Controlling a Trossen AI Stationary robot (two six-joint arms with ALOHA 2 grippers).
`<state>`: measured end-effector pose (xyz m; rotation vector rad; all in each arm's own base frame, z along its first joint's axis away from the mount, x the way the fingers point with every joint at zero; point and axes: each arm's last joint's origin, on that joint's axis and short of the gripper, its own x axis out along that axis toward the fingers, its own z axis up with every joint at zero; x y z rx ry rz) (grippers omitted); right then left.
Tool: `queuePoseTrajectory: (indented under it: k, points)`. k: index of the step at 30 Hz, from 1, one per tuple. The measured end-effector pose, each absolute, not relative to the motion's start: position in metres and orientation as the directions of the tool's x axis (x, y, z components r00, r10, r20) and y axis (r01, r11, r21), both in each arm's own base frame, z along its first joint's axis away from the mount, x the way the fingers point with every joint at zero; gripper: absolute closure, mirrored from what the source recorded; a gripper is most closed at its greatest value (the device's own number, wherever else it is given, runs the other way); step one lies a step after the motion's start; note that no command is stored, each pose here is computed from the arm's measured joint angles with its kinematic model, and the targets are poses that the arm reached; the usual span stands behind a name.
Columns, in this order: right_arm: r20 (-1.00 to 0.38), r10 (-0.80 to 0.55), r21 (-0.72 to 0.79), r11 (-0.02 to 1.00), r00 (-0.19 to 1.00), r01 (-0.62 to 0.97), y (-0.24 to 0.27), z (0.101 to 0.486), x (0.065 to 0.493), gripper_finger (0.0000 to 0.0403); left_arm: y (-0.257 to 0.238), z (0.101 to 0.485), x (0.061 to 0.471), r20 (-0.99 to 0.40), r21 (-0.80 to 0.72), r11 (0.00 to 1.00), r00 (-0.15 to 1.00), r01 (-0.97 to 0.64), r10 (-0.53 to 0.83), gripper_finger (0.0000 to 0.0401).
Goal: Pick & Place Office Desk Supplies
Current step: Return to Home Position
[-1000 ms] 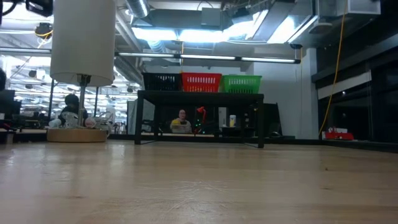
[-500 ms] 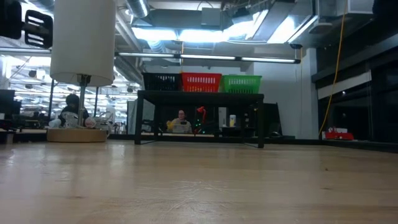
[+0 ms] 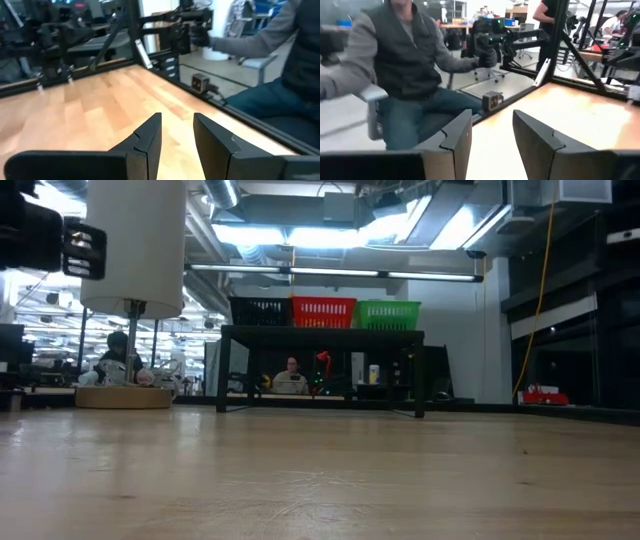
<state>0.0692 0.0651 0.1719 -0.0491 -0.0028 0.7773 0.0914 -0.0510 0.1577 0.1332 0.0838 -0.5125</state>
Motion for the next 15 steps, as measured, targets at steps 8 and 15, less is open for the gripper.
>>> queuePoseTrajectory:
  k: [8,15]
  points:
    - [0.000,0.679,0.025,0.734,0.735,-0.678,0.066,0.169,0.071,0.0259,-0.047,0.156,0.096,-0.138,0.130,0.865,0.873,0.484,-0.468,0.0290]
    - [-0.092,0.675,-0.016,0.734,0.732,-0.679,0.070,0.162,0.076,0.0260,-0.043,0.147,0.101,-0.226,0.138,0.898,0.896,0.418,-0.382,0.0290]
